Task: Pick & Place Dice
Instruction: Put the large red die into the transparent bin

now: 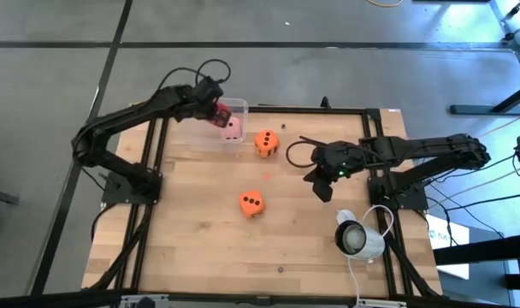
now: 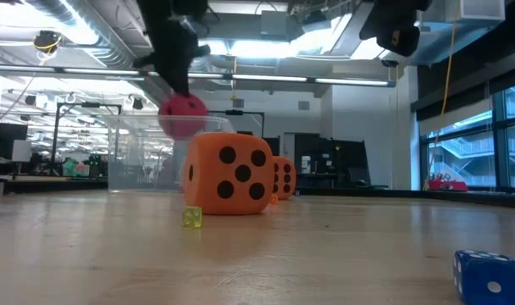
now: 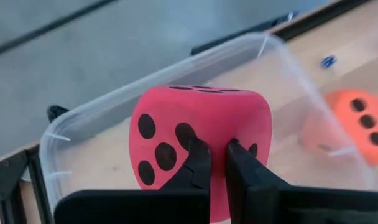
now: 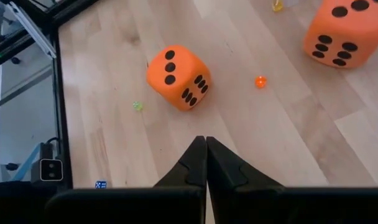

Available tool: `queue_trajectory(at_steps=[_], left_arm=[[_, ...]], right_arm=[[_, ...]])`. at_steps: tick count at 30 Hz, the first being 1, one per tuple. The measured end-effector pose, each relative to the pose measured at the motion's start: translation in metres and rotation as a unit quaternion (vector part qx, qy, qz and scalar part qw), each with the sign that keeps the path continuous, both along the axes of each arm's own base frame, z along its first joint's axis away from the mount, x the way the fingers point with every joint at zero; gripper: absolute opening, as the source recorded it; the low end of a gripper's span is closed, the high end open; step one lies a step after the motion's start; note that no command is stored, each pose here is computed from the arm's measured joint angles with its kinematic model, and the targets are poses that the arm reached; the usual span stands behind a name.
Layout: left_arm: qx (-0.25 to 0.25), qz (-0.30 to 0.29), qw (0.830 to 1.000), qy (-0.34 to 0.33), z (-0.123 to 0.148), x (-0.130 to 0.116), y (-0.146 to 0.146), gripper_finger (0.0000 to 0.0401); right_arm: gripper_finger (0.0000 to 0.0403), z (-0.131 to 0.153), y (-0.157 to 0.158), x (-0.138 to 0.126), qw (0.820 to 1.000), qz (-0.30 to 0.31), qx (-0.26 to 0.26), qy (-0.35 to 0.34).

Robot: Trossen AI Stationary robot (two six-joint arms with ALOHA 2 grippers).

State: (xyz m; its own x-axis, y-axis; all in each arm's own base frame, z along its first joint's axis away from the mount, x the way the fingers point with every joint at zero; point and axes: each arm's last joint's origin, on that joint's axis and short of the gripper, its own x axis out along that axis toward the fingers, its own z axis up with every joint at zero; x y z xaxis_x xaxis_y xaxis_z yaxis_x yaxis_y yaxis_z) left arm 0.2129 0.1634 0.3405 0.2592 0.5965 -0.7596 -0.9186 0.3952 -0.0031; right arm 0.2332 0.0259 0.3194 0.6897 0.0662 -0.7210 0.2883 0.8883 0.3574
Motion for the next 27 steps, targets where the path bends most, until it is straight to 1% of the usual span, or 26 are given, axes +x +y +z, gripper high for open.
queue_trajectory(at_steps=[7, 12, 14, 18, 21, 25, 27], left_arm=[[-0.045, 0.002, 0.999, 0.025, -0.023, 0.008, 0.021, 0.0001], [-0.081, -0.016, 0.993, 0.084, -0.039, 0.007, 0.027, 0.0001], [-0.083, -0.026, 0.991, 0.103, -0.043, 0.008, 0.030, 0.0001], [-0.085, -0.040, 0.988, 0.120, -0.047, 0.007, 0.036, 0.0001], [-0.084, -0.049, 0.987, 0.128, -0.047, 0.006, 0.037, 0.0001], [-0.082, -0.064, 0.986, 0.130, -0.039, -0.001, 0.031, 0.0001], [-0.073, -0.069, 0.987, 0.128, -0.033, -0.006, 0.027, 0.0001]], right_arm=[[0.0000, 0.011, -0.001, -0.011, 1.000, 0.002, 0.001, -0.025], [0.0000, 0.014, -0.002, -0.015, 0.999, -0.010, 0.014, -0.032], [0.0000, 0.014, -0.002, -0.015, 0.999, -0.018, 0.018, -0.031], [0.0000, 0.014, -0.002, -0.015, 0.998, -0.034, 0.033, -0.030], [0.0000, 0.014, -0.002, -0.015, 0.998, -0.035, 0.034, -0.030], [0.0000, 0.014, -0.002, -0.015, 0.998, -0.042, 0.041, -0.029], [0.0000, 0.014, -0.002, -0.015, 0.998, -0.044, 0.043, -0.029]])
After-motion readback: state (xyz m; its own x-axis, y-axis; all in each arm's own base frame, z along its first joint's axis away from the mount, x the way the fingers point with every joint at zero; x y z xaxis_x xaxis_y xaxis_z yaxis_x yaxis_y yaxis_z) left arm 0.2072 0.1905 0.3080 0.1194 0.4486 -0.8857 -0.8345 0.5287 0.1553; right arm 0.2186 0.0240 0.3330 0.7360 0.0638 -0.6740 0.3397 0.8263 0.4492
